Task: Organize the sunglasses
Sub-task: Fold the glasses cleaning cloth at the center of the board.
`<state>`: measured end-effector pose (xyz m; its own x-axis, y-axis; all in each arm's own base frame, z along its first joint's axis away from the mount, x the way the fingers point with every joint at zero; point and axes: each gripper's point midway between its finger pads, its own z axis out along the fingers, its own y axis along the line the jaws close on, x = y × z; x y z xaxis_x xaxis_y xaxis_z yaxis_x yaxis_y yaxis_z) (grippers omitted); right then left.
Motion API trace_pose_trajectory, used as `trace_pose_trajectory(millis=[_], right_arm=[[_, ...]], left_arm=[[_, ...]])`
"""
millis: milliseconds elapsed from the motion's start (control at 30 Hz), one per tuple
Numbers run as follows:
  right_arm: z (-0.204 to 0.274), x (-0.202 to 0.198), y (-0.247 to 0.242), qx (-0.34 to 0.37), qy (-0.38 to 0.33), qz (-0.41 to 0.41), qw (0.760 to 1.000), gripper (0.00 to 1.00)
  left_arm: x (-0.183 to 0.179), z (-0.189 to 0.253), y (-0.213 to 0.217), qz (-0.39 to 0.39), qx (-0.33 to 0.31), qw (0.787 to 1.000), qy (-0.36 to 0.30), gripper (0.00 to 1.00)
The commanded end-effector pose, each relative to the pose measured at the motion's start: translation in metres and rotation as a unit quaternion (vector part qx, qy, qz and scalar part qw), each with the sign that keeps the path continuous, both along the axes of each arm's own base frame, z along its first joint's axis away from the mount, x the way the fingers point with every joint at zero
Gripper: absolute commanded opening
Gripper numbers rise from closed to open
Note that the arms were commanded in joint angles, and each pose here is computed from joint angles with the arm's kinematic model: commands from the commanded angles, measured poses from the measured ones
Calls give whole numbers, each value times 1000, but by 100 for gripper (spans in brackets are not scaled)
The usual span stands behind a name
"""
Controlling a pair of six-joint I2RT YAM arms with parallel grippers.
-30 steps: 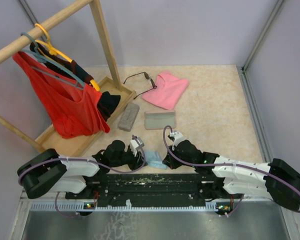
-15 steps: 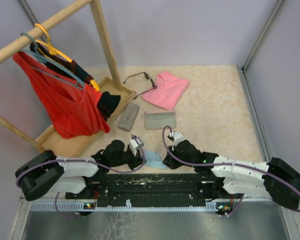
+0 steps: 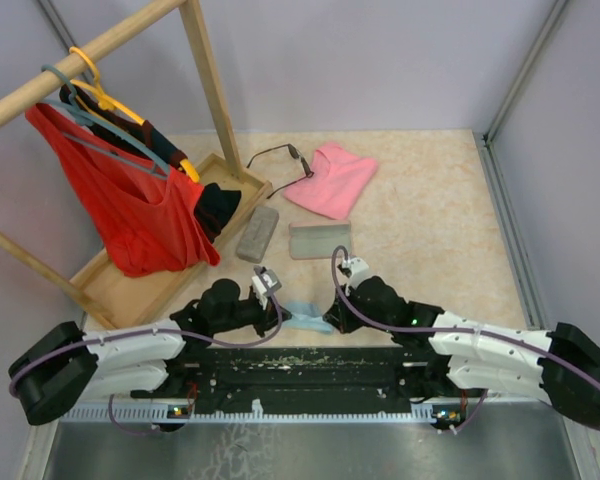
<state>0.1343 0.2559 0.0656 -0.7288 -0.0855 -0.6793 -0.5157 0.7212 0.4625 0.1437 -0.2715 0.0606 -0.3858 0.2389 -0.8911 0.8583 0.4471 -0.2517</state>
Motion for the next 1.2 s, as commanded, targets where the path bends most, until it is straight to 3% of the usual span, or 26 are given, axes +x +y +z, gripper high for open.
trace_pose_trajectory(millis=[0, 333, 800, 1000, 1167], right_arm=[[57, 19, 13, 57, -53, -19, 997, 0], [88, 10, 5, 60, -46, -21, 997, 0], [121, -33, 11, 83, 20, 14, 996, 0], [98, -44, 11, 38, 80, 14, 996, 0], [62, -23, 6, -17, 88, -31, 995, 0]], left_arm=[[6, 22, -4, 11, -13, 1000, -10, 0], [-2, 52, -5, 31, 2, 999, 30, 0], [-38, 99, -2, 27, 39, 995, 85, 0], [-42, 95, 2, 25, 59, 993, 96, 0], [-28, 64, -3, 51, 84, 991, 88, 0]])
